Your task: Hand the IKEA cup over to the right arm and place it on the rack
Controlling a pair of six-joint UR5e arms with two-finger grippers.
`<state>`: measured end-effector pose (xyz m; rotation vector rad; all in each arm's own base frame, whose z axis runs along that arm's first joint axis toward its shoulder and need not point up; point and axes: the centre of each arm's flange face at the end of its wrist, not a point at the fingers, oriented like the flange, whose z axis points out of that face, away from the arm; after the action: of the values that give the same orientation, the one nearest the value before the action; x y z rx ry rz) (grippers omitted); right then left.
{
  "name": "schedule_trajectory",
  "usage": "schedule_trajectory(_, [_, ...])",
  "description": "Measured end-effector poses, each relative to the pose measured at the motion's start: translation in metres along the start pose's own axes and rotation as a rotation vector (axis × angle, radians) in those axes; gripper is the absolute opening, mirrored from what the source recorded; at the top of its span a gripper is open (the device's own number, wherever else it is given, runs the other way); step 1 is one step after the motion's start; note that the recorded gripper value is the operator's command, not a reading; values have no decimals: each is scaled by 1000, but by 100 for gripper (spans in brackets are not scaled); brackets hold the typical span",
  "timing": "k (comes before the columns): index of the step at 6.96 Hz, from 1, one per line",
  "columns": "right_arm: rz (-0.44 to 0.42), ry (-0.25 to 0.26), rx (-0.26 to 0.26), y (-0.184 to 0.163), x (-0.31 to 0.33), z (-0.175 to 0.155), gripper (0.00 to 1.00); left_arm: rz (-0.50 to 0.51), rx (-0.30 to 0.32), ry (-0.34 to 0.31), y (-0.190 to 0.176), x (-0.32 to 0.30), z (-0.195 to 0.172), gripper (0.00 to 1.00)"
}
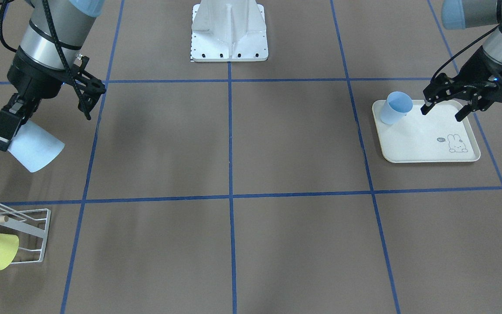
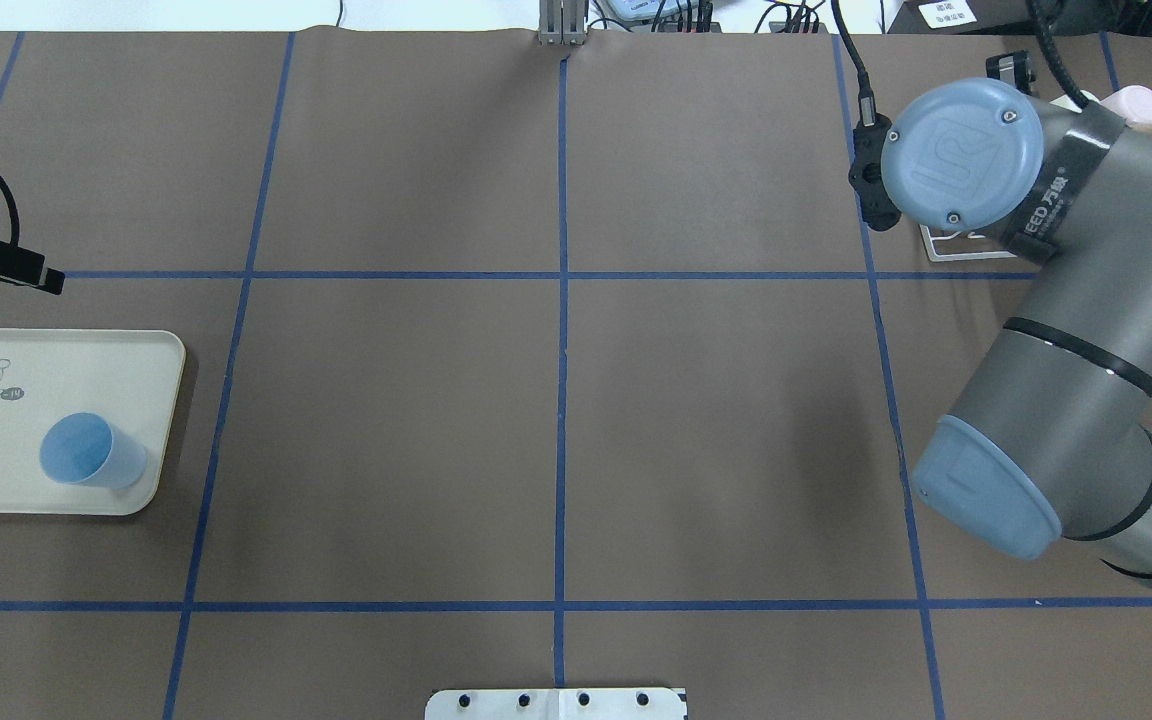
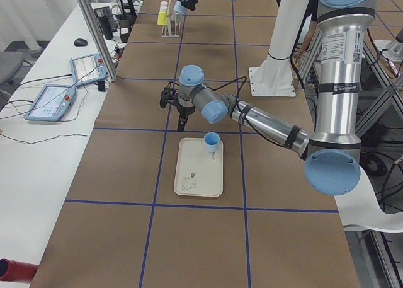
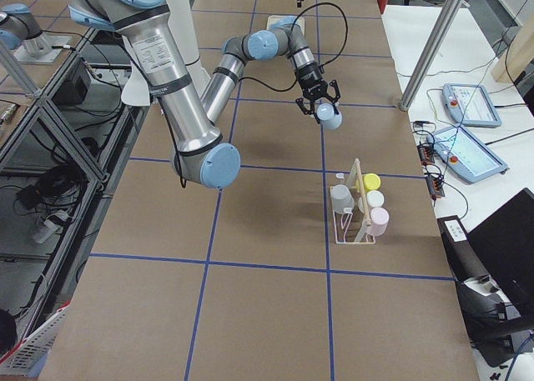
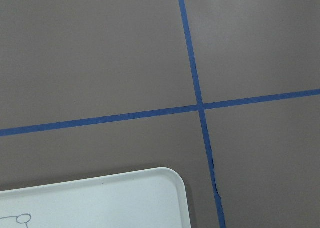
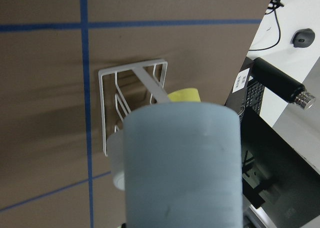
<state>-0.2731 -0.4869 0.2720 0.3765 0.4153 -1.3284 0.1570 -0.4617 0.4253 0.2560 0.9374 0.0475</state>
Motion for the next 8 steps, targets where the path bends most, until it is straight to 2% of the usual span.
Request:
schedule_trajectory(1, [-68,23,-73,9,-10,19,26,0,1,1,0,1,0,100])
schedule_trajectory(2, [-107,38,-124,14,-17,33,26,0,1,2,0,1,0,100])
schedule_trajectory(4, [-150,36,-180,16,-29,54,25,1,0,3,0,2,0,100])
schedule_trajectory(8, [-273,49,-281,-14,-43,90,26,-3,0,3,0,3,0,100])
